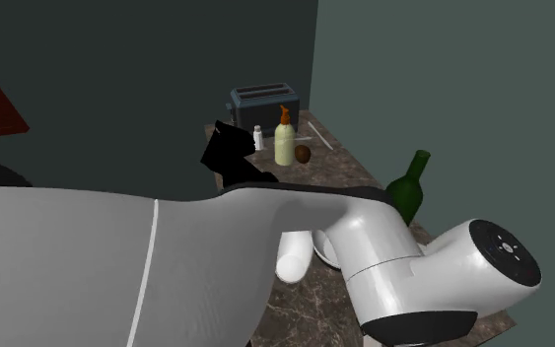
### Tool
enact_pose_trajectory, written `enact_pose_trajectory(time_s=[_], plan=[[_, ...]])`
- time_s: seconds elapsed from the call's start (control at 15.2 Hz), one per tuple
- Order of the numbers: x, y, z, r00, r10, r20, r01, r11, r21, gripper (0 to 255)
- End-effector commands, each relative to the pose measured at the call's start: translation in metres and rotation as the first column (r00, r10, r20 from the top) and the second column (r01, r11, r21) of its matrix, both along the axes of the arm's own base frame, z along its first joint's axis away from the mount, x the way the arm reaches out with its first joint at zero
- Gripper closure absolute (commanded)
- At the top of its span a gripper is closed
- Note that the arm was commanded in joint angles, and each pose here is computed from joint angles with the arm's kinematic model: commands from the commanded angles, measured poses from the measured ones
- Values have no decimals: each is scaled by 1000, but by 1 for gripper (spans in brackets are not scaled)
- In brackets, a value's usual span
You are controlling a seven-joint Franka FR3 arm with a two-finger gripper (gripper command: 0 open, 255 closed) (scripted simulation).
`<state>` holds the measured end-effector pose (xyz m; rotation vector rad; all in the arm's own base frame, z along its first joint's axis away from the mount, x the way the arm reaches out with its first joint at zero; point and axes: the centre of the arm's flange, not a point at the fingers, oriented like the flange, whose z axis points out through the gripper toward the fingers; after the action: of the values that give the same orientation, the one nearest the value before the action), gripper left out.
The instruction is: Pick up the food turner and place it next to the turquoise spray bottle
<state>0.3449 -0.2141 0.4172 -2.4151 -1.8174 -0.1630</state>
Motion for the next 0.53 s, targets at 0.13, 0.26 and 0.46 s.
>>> enact_pose_trajectory(time_s=[0.13, 0.26, 0.46], plan=[[-2, 0, -25, 1000, -1, -11, 1, 1000, 3, 255], [-2, 0, -35, 1000, -1, -11, 1, 1000, 3, 255], [-2, 0, -51, 1000, -1, -11, 1, 1000, 3, 255]])
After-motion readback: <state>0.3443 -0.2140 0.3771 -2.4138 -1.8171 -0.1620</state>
